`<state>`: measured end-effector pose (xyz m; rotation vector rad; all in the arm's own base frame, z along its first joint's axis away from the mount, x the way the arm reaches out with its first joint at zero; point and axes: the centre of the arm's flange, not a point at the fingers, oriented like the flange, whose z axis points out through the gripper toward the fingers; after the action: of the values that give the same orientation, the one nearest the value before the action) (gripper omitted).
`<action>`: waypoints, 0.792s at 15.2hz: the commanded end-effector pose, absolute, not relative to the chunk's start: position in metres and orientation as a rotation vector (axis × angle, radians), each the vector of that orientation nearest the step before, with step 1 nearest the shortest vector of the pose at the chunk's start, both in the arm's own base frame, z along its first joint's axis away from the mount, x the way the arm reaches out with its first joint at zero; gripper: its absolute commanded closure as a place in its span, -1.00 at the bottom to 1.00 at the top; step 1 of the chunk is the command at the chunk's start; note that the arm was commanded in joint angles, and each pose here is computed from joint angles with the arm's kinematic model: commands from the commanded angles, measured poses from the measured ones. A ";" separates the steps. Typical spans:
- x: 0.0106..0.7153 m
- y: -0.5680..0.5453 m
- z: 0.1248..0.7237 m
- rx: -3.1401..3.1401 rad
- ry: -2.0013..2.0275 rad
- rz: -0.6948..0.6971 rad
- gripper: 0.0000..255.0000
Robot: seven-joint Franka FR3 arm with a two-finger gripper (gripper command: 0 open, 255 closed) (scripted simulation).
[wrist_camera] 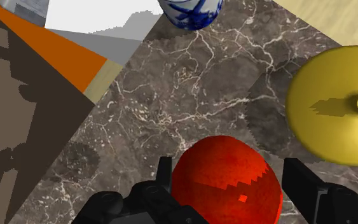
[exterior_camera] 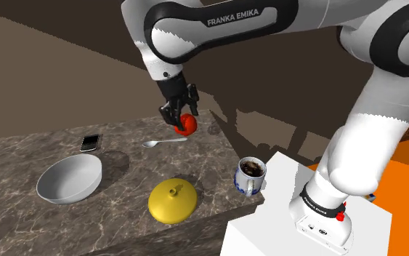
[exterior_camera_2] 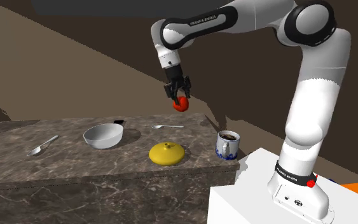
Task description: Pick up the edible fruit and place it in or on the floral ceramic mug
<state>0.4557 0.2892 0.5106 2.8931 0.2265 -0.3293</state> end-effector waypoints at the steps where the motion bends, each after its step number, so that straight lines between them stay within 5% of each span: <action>1: 0.429 0.280 0.515 2.893 0.225 -0.330 1.00; 12: 0.292 0.231 0.522 2.893 0.225 -0.330 1.00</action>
<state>0.3059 0.2361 0.5241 2.8926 0.2254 -0.3293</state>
